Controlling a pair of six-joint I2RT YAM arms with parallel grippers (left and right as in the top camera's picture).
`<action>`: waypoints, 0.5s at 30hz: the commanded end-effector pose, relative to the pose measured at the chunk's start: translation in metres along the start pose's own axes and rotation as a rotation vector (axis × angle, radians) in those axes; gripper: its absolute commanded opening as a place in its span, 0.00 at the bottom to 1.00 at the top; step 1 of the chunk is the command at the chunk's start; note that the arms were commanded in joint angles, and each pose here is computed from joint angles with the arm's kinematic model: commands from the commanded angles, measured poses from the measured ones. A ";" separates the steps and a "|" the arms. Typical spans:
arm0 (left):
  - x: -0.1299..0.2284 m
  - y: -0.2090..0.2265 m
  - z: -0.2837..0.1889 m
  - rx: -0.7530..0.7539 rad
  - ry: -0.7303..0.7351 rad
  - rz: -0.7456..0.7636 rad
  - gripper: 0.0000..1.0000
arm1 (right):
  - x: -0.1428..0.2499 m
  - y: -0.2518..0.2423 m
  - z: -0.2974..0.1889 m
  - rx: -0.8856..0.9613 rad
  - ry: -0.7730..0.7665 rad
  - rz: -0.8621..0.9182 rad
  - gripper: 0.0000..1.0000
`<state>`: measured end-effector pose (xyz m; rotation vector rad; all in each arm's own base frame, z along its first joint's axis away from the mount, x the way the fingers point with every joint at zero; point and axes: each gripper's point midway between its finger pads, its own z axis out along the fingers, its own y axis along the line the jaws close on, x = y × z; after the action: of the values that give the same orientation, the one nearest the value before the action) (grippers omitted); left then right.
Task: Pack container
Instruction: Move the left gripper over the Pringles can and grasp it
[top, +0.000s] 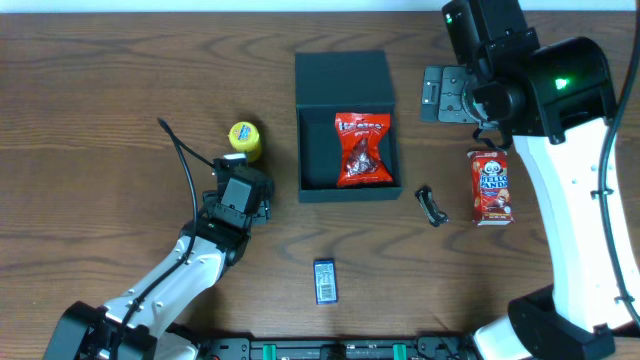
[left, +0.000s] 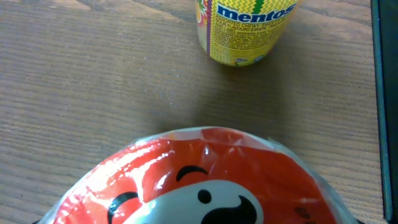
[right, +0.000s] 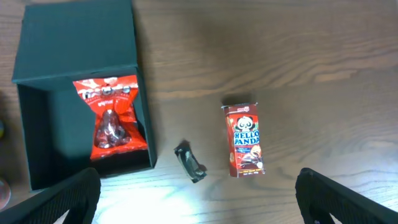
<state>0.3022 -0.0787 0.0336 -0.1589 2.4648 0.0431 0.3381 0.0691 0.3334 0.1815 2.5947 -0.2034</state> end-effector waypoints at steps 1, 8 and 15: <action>0.004 0.002 0.002 -0.002 0.013 -0.002 0.71 | -0.002 -0.005 0.000 0.021 -0.011 0.018 0.99; 0.005 0.000 0.002 0.006 0.018 -0.002 0.66 | -0.002 -0.005 0.000 0.022 -0.010 0.016 0.99; 0.005 0.000 0.002 0.005 0.018 -0.002 0.61 | -0.002 -0.005 0.000 0.022 -0.009 0.017 0.99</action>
<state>0.3026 -0.0803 0.0338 -0.1559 2.4644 0.0323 0.3380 0.0691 0.3334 0.1815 2.5950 -0.2037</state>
